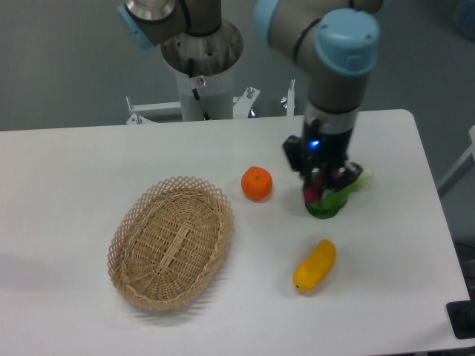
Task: Place the sweet potato in the basket
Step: 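Carry the held sweet potato over the wicker basket and lower it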
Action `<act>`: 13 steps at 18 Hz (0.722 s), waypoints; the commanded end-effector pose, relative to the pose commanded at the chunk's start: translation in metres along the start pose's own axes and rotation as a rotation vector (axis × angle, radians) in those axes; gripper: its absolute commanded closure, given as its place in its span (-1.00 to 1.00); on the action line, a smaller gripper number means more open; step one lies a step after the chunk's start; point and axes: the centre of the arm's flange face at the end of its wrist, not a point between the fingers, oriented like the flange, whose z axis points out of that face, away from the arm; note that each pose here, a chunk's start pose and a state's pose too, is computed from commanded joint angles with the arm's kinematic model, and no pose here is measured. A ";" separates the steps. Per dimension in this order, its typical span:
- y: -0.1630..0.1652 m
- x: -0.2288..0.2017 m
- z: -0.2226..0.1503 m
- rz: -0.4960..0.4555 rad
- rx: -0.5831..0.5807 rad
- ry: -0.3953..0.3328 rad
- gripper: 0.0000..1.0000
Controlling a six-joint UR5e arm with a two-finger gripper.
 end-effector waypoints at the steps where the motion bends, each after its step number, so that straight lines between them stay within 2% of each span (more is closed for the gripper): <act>1: -0.010 0.016 0.006 -0.025 0.008 0.002 0.47; 5: -0.040 0.071 0.032 -0.151 0.026 0.014 0.45; 8: -0.063 0.102 0.057 -0.175 0.016 0.013 0.45; 13: -0.096 0.152 0.117 -0.070 -0.062 -0.047 0.42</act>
